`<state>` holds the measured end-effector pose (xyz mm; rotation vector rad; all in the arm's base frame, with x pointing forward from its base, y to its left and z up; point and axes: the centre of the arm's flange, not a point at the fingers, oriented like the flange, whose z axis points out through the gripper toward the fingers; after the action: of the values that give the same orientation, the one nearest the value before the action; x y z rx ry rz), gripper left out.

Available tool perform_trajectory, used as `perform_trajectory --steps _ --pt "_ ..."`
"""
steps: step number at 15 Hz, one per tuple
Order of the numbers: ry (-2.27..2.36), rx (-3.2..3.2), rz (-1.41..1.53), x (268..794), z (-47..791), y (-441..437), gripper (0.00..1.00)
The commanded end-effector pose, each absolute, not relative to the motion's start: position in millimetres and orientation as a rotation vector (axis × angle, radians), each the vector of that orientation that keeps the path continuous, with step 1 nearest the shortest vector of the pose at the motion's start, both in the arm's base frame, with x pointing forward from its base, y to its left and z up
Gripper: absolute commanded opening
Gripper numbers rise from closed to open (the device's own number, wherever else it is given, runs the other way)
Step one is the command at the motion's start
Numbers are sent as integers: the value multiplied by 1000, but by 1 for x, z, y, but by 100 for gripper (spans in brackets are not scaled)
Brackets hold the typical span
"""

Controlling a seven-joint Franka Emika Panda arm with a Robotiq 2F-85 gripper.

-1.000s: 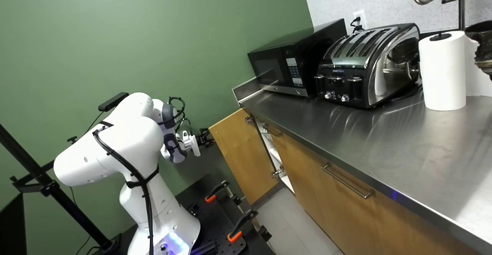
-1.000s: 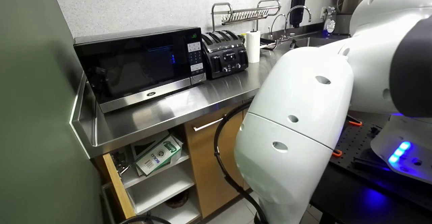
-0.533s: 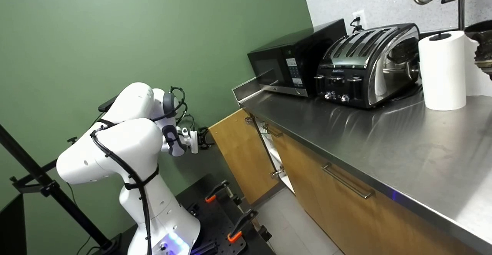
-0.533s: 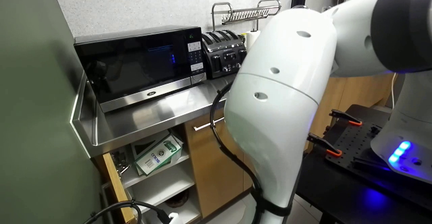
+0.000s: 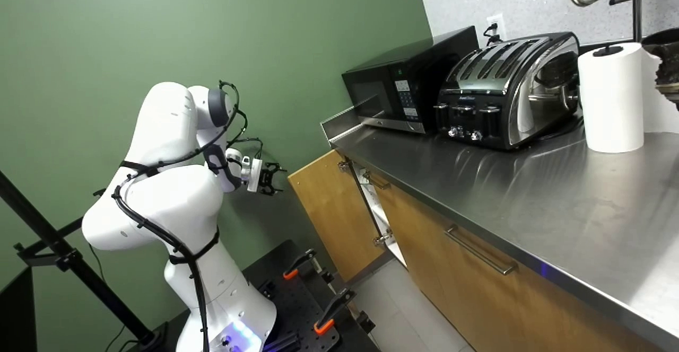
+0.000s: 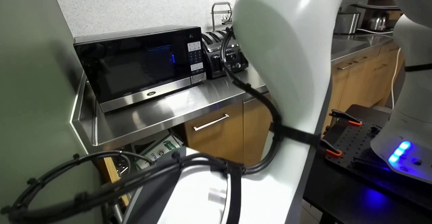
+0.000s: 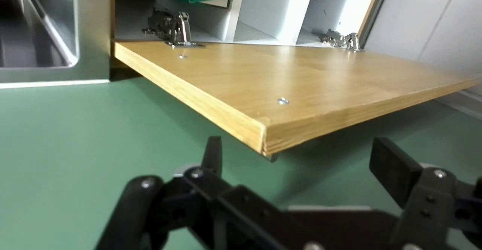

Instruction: Open the bottom left cupboard door

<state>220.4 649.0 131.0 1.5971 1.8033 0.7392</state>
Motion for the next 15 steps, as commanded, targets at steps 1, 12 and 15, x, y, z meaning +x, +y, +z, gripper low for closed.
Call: perform_trajectory --steps 1,12,15 --pt "1750 1694 754 215 186 581 100" --pt "1020 2094 873 276 220 430 100" --pt "809 2176 913 289 213 410 100"
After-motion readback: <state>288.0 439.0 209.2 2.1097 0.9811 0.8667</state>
